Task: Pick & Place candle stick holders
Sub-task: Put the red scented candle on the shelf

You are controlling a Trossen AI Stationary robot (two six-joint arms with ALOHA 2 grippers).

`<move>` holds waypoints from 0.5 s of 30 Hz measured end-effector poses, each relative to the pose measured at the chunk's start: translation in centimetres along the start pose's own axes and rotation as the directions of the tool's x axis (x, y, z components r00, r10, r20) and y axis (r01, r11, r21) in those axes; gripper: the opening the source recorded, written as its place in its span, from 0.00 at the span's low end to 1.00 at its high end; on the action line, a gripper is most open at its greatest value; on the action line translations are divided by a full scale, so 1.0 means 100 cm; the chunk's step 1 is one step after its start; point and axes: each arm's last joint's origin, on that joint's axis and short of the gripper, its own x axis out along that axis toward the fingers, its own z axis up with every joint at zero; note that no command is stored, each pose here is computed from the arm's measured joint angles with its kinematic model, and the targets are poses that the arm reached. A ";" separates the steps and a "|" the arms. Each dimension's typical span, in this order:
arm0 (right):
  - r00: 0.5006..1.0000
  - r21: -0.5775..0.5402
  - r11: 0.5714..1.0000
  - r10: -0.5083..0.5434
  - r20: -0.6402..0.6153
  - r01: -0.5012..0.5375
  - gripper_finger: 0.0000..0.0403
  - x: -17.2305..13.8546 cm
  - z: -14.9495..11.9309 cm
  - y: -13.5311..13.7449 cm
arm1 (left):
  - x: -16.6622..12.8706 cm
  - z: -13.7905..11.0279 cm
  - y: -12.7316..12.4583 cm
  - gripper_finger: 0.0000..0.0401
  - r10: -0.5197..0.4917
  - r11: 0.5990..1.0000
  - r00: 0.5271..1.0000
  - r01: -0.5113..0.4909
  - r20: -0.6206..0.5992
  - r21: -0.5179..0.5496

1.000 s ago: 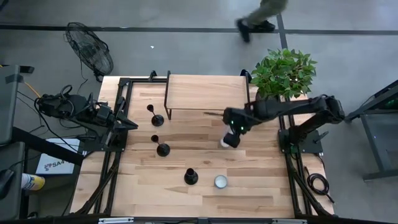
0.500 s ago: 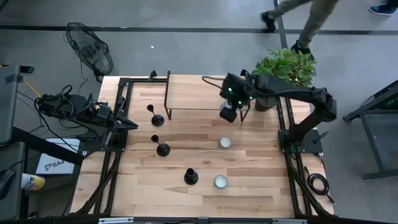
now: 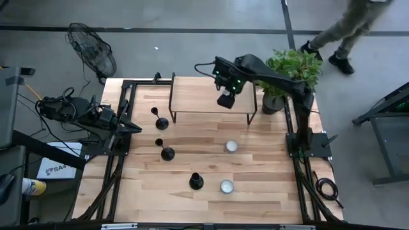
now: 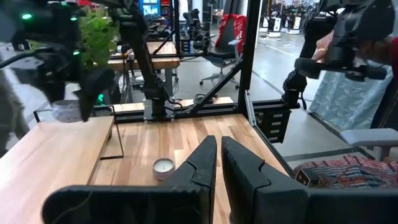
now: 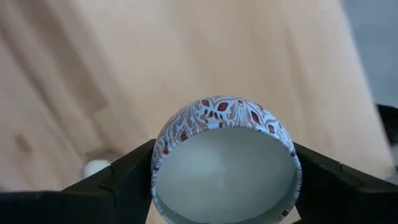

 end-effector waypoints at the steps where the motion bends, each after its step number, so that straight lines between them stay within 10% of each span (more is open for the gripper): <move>1: 1.000 0.022 1.000 -0.011 -0.006 0.012 0.73 0.002 0.003 -0.004 | 0.000 0.000 0.000 0.06 0.000 1.000 1.000 0.000 0.000 0.000; 15: 0.996 0.160 0.986 -0.033 -0.078 0.045 0.73 0.033 0.014 -0.051 | 0.000 0.000 0.000 0.06 0.001 1.000 1.000 -0.001 0.000 0.000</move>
